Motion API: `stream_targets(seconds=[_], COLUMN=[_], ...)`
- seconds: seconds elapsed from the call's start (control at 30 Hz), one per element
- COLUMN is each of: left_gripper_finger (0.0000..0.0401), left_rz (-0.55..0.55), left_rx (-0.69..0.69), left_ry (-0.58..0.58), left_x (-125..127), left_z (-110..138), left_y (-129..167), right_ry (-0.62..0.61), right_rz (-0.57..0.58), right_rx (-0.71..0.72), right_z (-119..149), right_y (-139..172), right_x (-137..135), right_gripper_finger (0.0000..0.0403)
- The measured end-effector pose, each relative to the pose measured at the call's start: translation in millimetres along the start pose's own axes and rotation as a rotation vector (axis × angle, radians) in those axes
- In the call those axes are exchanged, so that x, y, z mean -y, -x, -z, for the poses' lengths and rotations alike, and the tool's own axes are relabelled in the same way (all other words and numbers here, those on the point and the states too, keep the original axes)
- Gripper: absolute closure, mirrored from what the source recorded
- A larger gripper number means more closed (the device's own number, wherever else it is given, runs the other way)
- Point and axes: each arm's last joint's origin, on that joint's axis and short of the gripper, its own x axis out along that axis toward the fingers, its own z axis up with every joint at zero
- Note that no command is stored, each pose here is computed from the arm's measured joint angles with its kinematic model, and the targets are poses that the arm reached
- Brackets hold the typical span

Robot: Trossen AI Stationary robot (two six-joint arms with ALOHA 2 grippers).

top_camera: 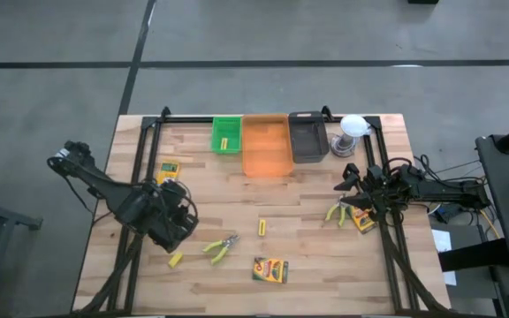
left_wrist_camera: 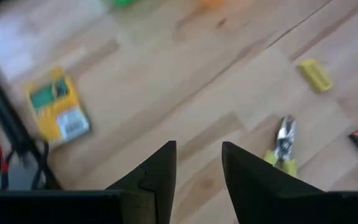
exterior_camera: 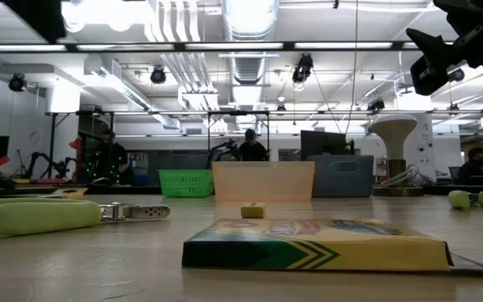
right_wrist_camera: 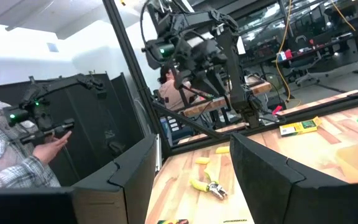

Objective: Pick & Place School Supplies
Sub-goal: Put the yellow eraser into the green bin

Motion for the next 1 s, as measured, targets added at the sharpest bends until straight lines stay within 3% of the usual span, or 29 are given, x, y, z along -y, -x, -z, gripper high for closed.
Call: stream_targets(seconds=[0.23, 0.5, 1.0], left_gripper_finger=[0.0268, 0.0268, 0.0268], left_rz=[-0.036, -0.156, -0.234], left_rx=[-0.116, -0.278, -0.451], left_ry=[0.135, 0.248, 0.380], left_x=[-23, -42, -49], left_z=[19, 35, 66], left_y=[-16, -38, -82], right_ry=[0.000, 0.000, 0.000], right_rz=[0.000, 0.000, 0.000], right_rx=[0.000, 0.000, 0.000], right_z=[0, 0, 0], right_y=[0, 0, 0], right_x=[0, 0, 0], right_gripper_finger=[0.0202, 0.0202, 0.0202])
